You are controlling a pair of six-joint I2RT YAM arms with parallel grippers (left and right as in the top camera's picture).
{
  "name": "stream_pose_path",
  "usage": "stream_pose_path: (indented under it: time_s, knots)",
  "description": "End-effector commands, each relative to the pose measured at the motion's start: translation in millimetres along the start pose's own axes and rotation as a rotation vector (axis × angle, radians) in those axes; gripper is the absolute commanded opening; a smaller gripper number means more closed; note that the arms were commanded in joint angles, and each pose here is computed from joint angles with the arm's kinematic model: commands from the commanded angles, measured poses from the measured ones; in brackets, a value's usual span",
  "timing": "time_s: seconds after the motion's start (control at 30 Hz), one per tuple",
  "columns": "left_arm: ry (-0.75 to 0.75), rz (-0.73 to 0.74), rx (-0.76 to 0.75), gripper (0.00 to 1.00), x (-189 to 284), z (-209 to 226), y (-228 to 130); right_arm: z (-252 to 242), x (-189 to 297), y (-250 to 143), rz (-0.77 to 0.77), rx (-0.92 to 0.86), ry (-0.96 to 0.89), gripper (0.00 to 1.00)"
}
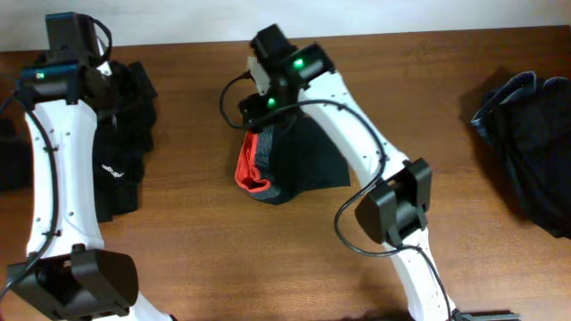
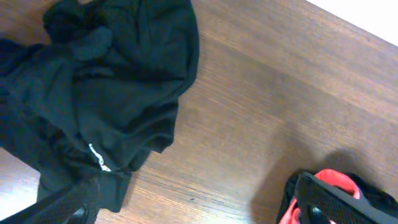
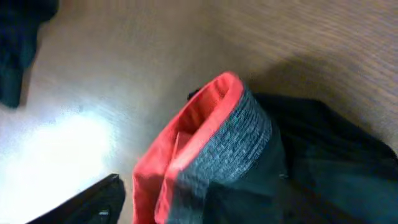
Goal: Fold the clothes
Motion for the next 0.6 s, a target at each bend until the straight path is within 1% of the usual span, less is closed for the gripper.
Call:
stream_pose_path:
  time_s: [0.0,0.1,0.17,0.43,0.57]
  knots:
    - [0.005,0.000,0.016,0.99,-0.7,10.3,3.1,-8.4,6.9,5.7,-0.085,-0.196,-0.177,0.74]
    - [0.012,0.000,0.028,0.99,-0.8,16.1,4.2,-10.9,7.8,7.6,-0.129,-0.257,-0.256,0.68]
    - [0.016,-0.001,0.035,0.99,-0.6,19.3,5.0,-8.3,5.4,8.3,-0.137,-0.254,-0.265,0.68]
    - [0.016,0.000,0.034,0.99,-0.8,19.2,4.9,-16.7,-31.5,-5.3,-0.051,-0.260,-0.299,0.63]
    - [0.016,0.000,0.034,0.99,-0.8,19.2,4.9,-18.3,-36.9,-7.5,-0.038,-0.260,-0.306,0.55]
Point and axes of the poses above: each gripper's point midway between its finger pads, its own x axis back along the fingers, its own z axis along the line the jaws close on, y = z × x, the point moved 2 cm from there along x, back along the fingers
